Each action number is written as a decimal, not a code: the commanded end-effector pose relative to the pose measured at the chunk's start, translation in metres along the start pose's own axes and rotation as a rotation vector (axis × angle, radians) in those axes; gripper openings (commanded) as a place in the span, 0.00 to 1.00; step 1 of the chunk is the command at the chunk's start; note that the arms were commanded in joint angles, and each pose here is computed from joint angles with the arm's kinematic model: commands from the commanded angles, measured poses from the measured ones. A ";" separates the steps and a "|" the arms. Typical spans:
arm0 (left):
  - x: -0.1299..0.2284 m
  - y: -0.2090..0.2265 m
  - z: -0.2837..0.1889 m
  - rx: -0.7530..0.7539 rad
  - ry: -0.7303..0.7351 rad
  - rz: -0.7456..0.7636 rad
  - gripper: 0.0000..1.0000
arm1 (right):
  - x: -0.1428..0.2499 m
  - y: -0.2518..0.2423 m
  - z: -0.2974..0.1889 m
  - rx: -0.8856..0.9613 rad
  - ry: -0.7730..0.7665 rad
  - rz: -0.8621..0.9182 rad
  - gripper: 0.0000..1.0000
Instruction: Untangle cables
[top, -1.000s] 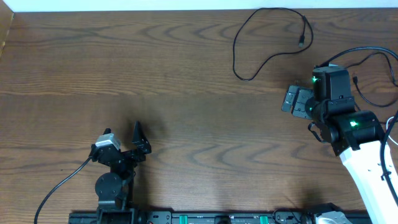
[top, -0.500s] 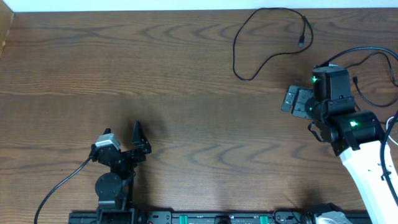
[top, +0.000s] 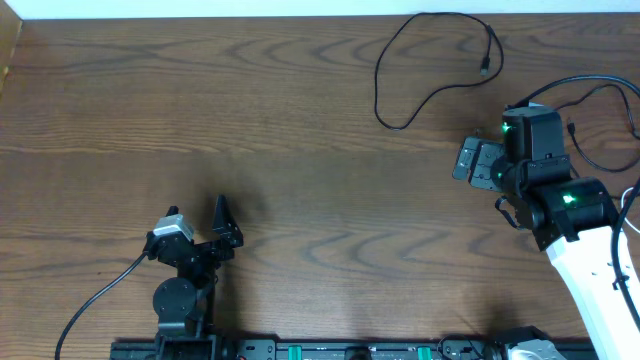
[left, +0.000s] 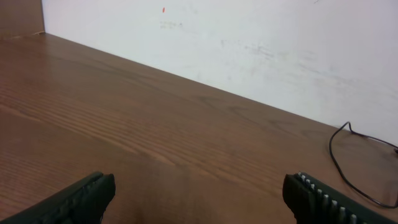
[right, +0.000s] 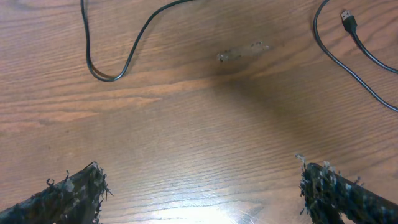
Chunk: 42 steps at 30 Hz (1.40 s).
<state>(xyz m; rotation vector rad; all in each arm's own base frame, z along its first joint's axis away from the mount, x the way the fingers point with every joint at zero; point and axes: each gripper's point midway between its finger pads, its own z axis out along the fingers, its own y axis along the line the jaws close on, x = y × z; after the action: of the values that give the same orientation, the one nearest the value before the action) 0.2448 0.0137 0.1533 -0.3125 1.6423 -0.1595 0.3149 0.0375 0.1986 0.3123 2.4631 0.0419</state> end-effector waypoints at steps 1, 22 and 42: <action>0.011 0.013 0.000 -0.063 0.032 0.021 0.91 | -0.002 -0.001 -0.003 0.006 -0.012 -0.013 0.99; 0.008 0.020 -0.001 -0.101 0.019 0.128 0.91 | -0.002 -0.001 -0.003 0.006 -0.012 -0.013 0.99; 0.009 0.020 0.000 -0.101 0.023 0.128 0.91 | -0.002 -0.001 -0.003 0.006 -0.012 -0.013 0.99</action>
<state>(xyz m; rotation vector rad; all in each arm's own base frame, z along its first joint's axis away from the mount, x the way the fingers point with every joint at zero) 0.2440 0.0214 0.1544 -0.2584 1.6458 -0.0425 0.3149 0.0375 0.1986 0.3123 2.4631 0.0419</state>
